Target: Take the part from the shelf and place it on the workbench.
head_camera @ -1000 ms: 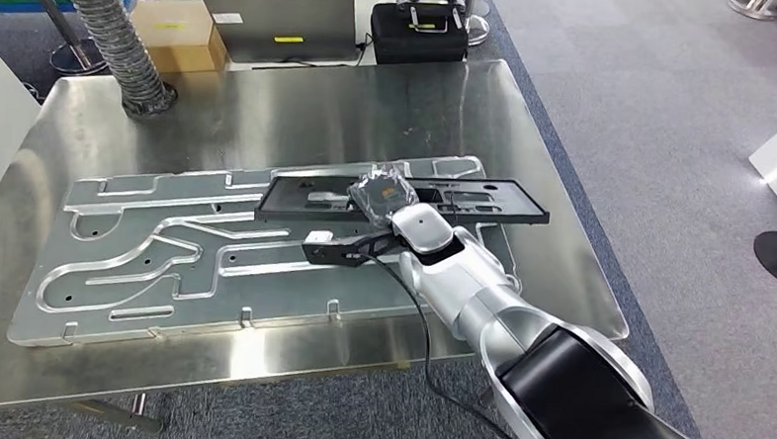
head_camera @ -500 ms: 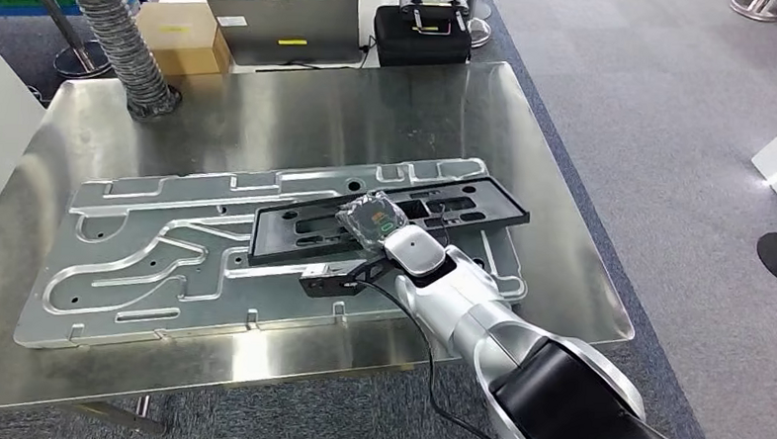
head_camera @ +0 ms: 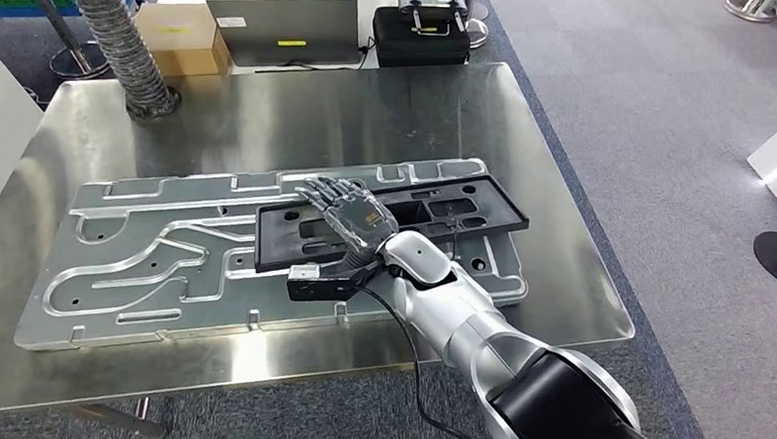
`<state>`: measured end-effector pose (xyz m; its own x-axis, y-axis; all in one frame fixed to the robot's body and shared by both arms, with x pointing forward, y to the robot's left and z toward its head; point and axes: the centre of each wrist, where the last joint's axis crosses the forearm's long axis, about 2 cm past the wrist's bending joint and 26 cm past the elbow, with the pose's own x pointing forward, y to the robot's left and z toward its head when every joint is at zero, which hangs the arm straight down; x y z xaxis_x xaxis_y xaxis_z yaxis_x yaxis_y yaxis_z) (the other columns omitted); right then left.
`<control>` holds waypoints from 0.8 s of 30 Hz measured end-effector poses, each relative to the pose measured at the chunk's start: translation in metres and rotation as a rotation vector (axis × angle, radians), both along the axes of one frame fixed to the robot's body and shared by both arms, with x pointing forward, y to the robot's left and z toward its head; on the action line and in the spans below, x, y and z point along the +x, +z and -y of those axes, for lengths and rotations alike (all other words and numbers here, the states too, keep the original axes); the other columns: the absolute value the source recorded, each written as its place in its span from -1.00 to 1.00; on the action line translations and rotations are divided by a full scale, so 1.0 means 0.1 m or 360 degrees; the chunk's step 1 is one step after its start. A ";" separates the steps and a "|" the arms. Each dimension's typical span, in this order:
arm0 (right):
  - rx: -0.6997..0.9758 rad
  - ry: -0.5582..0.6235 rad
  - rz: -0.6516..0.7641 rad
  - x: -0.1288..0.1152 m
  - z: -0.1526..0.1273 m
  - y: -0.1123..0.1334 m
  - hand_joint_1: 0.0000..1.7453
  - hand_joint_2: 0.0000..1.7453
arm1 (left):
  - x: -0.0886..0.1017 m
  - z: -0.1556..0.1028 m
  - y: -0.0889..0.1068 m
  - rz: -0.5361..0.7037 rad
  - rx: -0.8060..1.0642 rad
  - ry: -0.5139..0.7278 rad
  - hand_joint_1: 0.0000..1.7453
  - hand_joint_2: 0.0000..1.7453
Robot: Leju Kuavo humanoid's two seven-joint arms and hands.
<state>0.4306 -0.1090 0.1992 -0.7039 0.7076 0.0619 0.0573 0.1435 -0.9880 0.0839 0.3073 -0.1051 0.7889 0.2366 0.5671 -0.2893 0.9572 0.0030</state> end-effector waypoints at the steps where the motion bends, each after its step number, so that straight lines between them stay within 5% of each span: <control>1: 0.0082 0.0039 0.0005 0.01 -0.01 0.03 -1.00 -1.00 | 0.00 0.00 0.00 -0.0001 -0.0001 -0.0003 -1.00 -1.00; 8: 0.0707 0.0197 0.0073 0.03 -0.04 0.31 -1.00 -1.00 | 0.03 0.01 0.01 0.0022 -0.0015 0.0010 -1.00 -1.00; 13: 0.0966 0.0126 0.0340 0.06 0.28 0.65 -1.00 -1.00 | -0.03 0.05 -0.01 0.0075 -0.0052 0.0077 -1.00 -1.00; 19: 0.1037 -0.0231 0.0863 -0.16 1.44 0.69 -1.00 -1.00 | -0.27 0.06 -0.05 0.0089 -0.0077 0.0223 -1.00 -1.00; 24: 0.1059 -0.0599 0.0949 -0.87 2.55 0.09 -1.00 -1.00 | -0.39 0.05 -0.06 0.0034 -0.0065 0.0311 -1.00 -1.00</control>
